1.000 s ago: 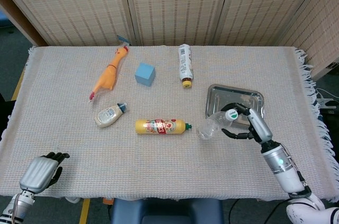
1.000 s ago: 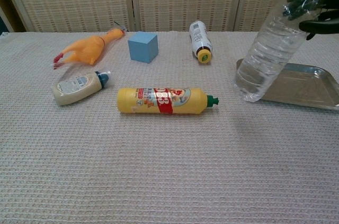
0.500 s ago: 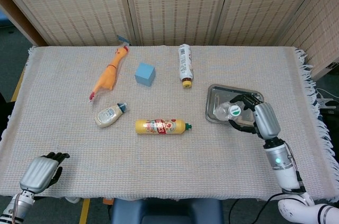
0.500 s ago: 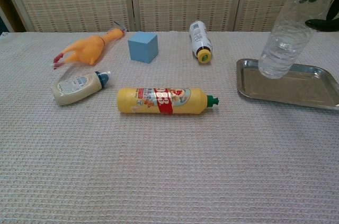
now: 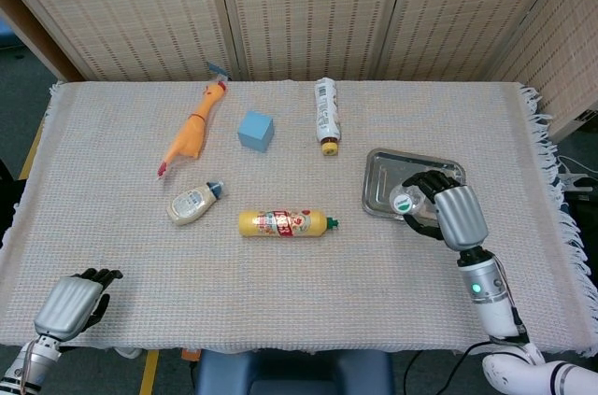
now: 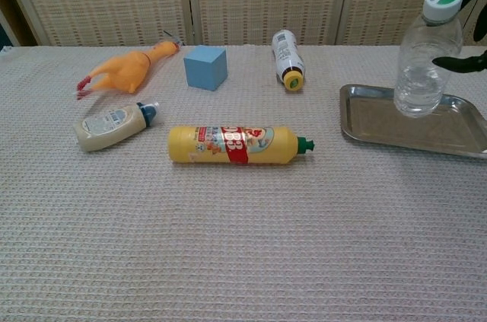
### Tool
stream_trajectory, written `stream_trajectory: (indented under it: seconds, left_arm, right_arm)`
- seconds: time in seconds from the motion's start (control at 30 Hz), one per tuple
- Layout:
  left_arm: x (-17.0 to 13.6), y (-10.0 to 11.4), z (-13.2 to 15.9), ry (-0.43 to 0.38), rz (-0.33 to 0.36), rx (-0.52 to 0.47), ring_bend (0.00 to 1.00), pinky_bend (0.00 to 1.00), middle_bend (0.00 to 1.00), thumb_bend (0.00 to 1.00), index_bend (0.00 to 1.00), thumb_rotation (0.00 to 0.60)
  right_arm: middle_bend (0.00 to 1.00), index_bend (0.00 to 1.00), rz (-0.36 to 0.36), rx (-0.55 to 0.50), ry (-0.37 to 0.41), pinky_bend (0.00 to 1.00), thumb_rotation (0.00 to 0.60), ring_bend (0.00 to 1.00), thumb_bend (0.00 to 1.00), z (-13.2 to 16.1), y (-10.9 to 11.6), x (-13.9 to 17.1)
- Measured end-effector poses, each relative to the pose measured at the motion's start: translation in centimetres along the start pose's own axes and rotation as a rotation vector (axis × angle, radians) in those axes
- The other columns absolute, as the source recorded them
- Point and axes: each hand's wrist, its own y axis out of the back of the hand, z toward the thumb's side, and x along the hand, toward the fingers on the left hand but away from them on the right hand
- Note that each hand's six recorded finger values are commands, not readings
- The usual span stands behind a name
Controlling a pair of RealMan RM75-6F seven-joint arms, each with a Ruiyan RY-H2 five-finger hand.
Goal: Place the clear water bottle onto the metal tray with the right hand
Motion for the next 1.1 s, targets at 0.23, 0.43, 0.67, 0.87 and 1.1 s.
stream_trajectory:
  seconds: [0.23,0.43,0.67,0.87,1.1]
  left_arm:
    - [0.0,0.0,0.0,-0.001,-0.001,0.001,0.36,0.61,0.38,0.61,0.32,0.600]
    - [0.0,-0.1,0.1,-0.001,-0.004,0.002,0.36,0.61,0.38,0.61,0.32,0.600]
    - [0.0,-0.1,0.1,0.000,-0.002,0.000,0.36,0.61,0.38,0.61,0.32,0.600]
    - [0.0,-0.2,0.2,-0.006,-0.009,0.001,0.36,0.61,0.38,0.60,0.32,0.600]
    - [-0.1,-0.2,0.1,-0.002,-0.010,0.001,0.36,0.61,0.38,0.61,0.32,0.600]
  right_arm:
    - [0.55,0.72,0.114,-0.466,-0.005,0.51,0.600,0.30,0.00,-0.1,-0.2,0.2]
    - [0.55,0.72,0.140,-0.524,-0.030,0.51,0.600,0.30,0.00,-0.6,-0.5,0.3]
    - [0.55,0.72,0.193,-0.431,-0.030,0.51,0.600,0.30,0.02,-0.2,-0.9,-0.1]
    - [0.57,0.74,0.186,-0.406,0.048,0.53,0.600,0.32,0.03,3.9,1.6,-0.8]
    - [0.57,0.74,0.178,-0.307,0.046,0.53,0.600,0.32,0.03,5.7,2.3,-0.7]
